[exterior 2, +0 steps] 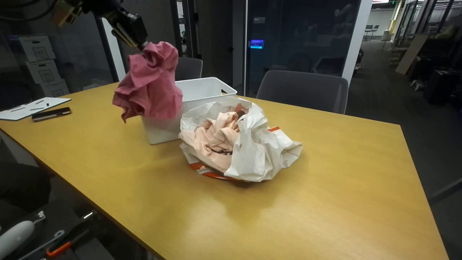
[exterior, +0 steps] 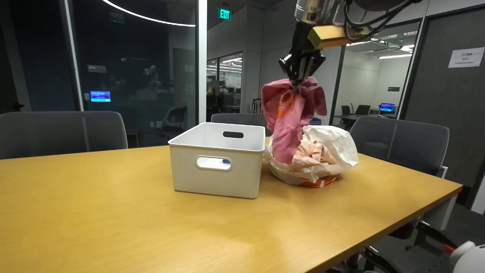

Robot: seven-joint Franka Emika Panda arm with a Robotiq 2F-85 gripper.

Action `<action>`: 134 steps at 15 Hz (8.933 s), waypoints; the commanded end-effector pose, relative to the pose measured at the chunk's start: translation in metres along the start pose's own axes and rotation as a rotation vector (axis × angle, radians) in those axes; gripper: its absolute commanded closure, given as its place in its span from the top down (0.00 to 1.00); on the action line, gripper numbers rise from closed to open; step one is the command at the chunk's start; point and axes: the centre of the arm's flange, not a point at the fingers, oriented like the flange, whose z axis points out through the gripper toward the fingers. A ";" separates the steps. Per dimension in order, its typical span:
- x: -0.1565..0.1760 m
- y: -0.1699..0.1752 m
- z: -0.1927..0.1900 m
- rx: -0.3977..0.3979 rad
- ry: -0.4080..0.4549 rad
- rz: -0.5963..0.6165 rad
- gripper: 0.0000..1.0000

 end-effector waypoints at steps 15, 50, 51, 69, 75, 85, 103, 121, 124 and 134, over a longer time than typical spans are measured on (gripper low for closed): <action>-0.135 -0.052 0.069 0.321 -0.222 0.104 0.56; -0.208 -0.075 0.218 0.303 -0.386 -0.322 1.00; -0.211 -0.074 0.221 0.304 -0.379 -0.364 1.00; -0.207 -0.068 0.253 0.340 -0.359 -0.305 0.34; -0.171 -0.049 0.207 0.301 -0.261 -0.225 0.02; -0.124 -0.012 0.111 0.154 -0.068 -0.097 0.04; -0.065 0.038 0.104 -0.122 0.187 0.077 0.04; -0.067 0.055 0.251 -0.295 0.162 -0.294 0.05; -0.051 0.053 0.272 -0.287 0.127 -0.272 0.05; -0.013 0.065 0.314 -0.285 0.009 -0.246 0.05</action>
